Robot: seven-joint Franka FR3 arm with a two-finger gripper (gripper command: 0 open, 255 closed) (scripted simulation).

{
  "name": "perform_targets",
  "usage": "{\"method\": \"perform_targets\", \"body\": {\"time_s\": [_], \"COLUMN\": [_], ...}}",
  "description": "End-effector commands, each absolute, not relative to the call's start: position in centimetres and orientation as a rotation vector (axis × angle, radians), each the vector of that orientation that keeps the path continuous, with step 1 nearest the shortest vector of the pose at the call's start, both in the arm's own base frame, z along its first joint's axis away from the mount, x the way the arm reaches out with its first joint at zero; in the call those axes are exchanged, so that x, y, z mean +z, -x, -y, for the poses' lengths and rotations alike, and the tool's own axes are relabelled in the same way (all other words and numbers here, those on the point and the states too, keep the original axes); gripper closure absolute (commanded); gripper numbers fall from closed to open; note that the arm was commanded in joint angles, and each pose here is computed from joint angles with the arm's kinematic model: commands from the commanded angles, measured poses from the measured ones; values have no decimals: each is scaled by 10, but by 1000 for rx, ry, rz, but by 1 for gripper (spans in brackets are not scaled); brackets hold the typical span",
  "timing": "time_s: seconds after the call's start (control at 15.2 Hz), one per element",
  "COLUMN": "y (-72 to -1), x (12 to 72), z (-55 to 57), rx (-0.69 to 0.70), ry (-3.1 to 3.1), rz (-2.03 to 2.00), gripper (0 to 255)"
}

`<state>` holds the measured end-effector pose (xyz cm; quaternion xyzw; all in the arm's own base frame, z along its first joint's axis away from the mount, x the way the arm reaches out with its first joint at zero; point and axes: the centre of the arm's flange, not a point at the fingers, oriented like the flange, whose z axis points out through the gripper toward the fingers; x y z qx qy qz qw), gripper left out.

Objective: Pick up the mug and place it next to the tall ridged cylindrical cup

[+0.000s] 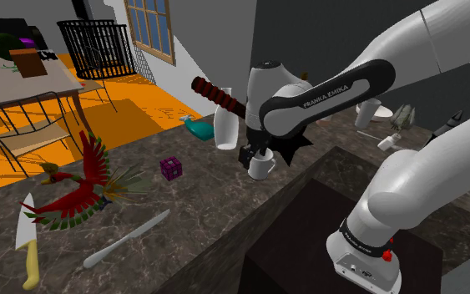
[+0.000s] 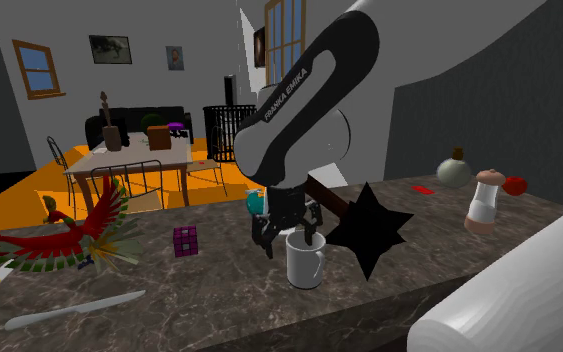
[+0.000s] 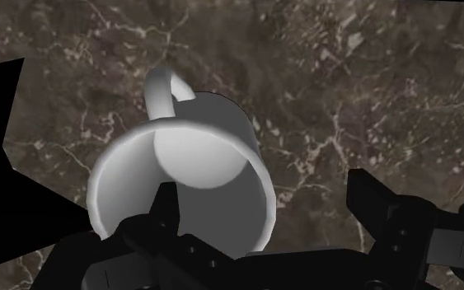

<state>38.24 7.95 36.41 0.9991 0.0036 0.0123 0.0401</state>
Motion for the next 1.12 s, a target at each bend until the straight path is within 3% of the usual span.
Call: {"method": "perform_targets", "body": {"time_s": [0.0,0.07,0.66,1.06], "y": [-382,-382,-382,-382], "x": [364,364,364,396], "z": [-80,-80,-80,-80], "rx": [38,38,38,38], "ry": [-3061,-3061,-3061,-3061], "rz": [-11,-11,-11,-11], "gripper": [0,255,255,255]}}
